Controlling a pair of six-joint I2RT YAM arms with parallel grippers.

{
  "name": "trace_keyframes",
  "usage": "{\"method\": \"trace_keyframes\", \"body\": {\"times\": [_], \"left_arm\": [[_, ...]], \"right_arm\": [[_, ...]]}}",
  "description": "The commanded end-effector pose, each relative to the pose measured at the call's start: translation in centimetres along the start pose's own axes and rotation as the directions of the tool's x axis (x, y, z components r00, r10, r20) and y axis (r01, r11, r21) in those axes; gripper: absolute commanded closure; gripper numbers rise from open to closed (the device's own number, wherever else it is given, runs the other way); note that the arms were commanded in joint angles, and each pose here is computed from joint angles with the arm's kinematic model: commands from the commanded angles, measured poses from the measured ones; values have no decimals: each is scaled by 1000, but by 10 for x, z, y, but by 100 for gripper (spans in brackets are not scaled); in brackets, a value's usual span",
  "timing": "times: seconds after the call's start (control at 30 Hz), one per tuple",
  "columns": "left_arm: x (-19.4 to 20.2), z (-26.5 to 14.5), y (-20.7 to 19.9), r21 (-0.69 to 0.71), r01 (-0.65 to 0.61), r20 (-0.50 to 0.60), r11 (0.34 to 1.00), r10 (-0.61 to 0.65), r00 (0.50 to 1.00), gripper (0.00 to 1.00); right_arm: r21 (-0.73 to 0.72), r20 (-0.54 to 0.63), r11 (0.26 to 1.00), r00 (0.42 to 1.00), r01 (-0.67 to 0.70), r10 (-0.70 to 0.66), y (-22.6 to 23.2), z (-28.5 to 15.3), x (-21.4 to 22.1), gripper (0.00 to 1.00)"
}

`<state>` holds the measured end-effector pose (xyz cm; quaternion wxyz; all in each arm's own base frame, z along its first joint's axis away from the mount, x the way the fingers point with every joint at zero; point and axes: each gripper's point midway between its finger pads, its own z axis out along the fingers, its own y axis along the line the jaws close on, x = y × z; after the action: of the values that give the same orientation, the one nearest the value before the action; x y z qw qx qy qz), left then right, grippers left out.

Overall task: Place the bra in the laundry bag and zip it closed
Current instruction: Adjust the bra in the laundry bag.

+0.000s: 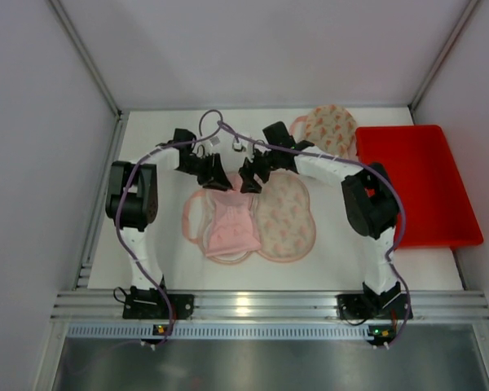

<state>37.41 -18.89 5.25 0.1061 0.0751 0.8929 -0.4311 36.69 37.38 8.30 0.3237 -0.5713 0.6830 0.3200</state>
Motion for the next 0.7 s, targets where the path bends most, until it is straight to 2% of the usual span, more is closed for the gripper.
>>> {"method": "trace_keyframes", "body": {"times": [0.0, 0.1, 0.2, 0.33, 0.43, 0.53, 0.57, 0.67], "left_arm": [[-32, -27, -45, 55, -163, 96, 985, 157, 983, 58], [-43, -47, -72, 45, -279, 155, 959, 269, 950, 54], [-49, -70, -86, -35, -381, 212, 924, 380, 901, 52], [-54, -103, -83, -248, -505, 233, 827, 556, 797, 46], [-57, -132, -85, -371, -515, 252, 773, 618, 745, 38], [-58, -158, -91, -414, -479, 312, 774, 615, 724, 23], [-60, -170, -86, -455, -438, 331, 775, 604, 725, 4], [-57, -182, -82, -471, -383, 361, 795, 570, 739, 1]], "right_arm": [[51, 140, 992, 984, -118, 110, -8, -65, -68, 19], [68, 172, 965, 956, -252, 237, -7, -98, -74, 19], [98, 170, 919, 916, -382, 363, 0, -126, -63, 19], [177, 152, 845, 862, -505, 483, 8, -167, -19, 20], [237, 111, 778, 812, -582, 573, 18, -185, 25, 20], [269, 38, 704, 737, -657, 674, 36, -190, 69, 20], [291, 17, 682, 717, -671, 697, 40, -190, 82, 20], [320, -12, 637, 670, -701, 743, 52, -186, 113, 21]]}}
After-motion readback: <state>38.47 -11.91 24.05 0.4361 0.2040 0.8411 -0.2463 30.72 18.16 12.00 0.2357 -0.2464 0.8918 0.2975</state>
